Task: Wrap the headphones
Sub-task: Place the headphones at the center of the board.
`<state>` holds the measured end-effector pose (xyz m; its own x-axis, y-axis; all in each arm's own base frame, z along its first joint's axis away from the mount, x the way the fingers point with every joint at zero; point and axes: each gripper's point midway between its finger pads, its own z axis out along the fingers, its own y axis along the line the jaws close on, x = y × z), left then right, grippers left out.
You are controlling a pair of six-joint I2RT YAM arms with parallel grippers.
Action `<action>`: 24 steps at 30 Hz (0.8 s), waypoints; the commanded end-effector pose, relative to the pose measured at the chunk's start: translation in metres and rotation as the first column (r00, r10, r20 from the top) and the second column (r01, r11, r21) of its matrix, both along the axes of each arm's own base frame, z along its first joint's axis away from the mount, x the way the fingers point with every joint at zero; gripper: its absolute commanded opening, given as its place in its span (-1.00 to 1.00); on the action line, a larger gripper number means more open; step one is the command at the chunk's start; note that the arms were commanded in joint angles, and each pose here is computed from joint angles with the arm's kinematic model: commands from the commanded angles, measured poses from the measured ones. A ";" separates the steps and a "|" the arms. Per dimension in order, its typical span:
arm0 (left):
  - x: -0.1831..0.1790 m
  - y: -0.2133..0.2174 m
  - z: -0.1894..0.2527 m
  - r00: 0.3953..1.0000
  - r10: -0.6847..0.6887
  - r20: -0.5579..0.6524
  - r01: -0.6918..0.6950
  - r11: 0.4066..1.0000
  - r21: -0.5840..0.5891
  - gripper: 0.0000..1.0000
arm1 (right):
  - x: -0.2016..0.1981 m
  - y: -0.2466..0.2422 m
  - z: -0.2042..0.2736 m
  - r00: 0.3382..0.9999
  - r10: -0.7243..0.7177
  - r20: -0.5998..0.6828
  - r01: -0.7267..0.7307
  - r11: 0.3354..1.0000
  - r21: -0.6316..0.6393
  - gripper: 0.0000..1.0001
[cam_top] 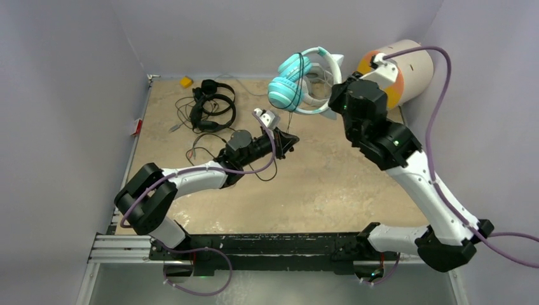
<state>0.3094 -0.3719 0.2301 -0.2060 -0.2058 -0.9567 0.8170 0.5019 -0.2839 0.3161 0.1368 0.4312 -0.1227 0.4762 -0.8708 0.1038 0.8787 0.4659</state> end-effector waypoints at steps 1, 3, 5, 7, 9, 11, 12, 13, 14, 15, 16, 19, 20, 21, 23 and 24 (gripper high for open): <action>-0.022 -0.006 0.003 0.993 -0.026 -0.114 0.023 0.999 -0.028 -1.00 | 0.026 -0.016 0.021 0.972 -0.212 0.099 0.201 0.974 0.108 -1.00; -0.027 -0.007 -0.001 0.988 -0.028 -0.151 0.026 1.000 -0.018 -1.00 | 0.037 -0.014 0.011 0.966 -0.242 0.087 0.235 0.969 0.080 -1.00; -0.034 -0.007 -0.007 0.979 -0.030 -0.201 0.032 0.999 0.003 -1.00 | 0.047 -0.013 0.000 0.960 -0.269 0.073 0.267 0.963 0.047 -1.00; -0.038 -0.007 -0.012 0.969 -0.019 -0.246 0.027 0.999 0.029 -1.00 | 0.058 -0.012 -0.013 0.953 -0.298 0.058 0.298 0.955 0.007 -1.00; -0.040 -0.003 -0.019 0.955 0.009 -0.297 0.012 0.998 0.067 -1.00 | 0.069 -0.011 -0.033 0.947 -0.319 0.032 0.320 0.946 -0.042 -1.00; -0.043 0.000 -0.024 0.938 0.030 -0.346 0.006 0.995 0.102 -1.00 | 0.079 -0.011 -0.057 0.941 -0.337 0.003 0.336 0.938 -0.082 -1.00; -0.044 0.002 -0.026 0.927 0.041 -0.374 0.004 0.993 0.120 -1.00 | 0.083 -0.012 -0.069 0.939 -0.344 -0.014 0.341 0.935 -0.094 -1.00; -0.046 0.003 -0.026 0.917 0.045 -0.396 0.008 0.991 0.130 -0.98 | 0.086 -0.011 -0.085 0.937 -0.347 -0.036 0.342 0.934 -0.105 -1.00; -0.050 0.002 -0.027 0.907 0.037 -0.421 0.023 0.990 0.136 -0.96 | 0.089 -0.011 -0.097 0.936 -0.347 -0.048 0.341 0.934 -0.110 -1.00; -0.054 0.001 -0.027 0.895 0.024 -0.445 0.041 0.990 0.136 -0.95 | 0.092 -0.012 -0.112 0.935 -0.350 -0.063 0.341 0.932 -0.119 -1.00; -0.058 -0.002 -0.026 0.883 0.007 -0.469 0.060 0.990 0.127 -0.93 | 0.094 -0.012 -0.125 0.934 -0.349 -0.080 0.339 0.933 -0.119 -1.00; -0.068 -0.008 -0.022 0.848 -0.044 -0.529 0.102 0.991 0.081 -0.91 | 0.096 -0.010 -0.159 0.933 -0.338 -0.120 0.324 0.938 -0.122 -1.00; -0.070 -0.010 -0.021 0.837 -0.059 -0.545 0.113 0.991 0.066 -0.90 | 0.095 -0.009 -0.170 0.936 -0.327 -0.130 0.311 0.942 -0.126 -1.00; -0.073 -0.012 -0.023 0.822 -0.075 -0.564 0.126 0.991 0.053 -0.89 | 0.094 -0.007 -0.179 0.938 -0.317 -0.141 0.300 0.945 -0.129 -1.00; -0.078 -0.016 -0.029 0.793 -0.094 -0.602 0.144 0.989 0.035 -0.89 | 0.086 -0.008 -0.206 0.930 -0.311 -0.195 0.287 0.947 -0.144 -1.00; -0.079 -0.017 -0.033 0.775 -0.099 -0.624 0.148 0.989 0.027 -0.89 | 0.081 -0.009 -0.219 0.922 -0.315 -0.226 0.288 0.947 -0.145 -1.00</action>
<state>0.2511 -0.3749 0.1883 -0.6892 -0.0805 -0.7201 0.5791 0.5362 -0.6142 0.3898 0.1202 0.2040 -0.3309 0.2627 -0.9064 0.4442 0.8908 0.0960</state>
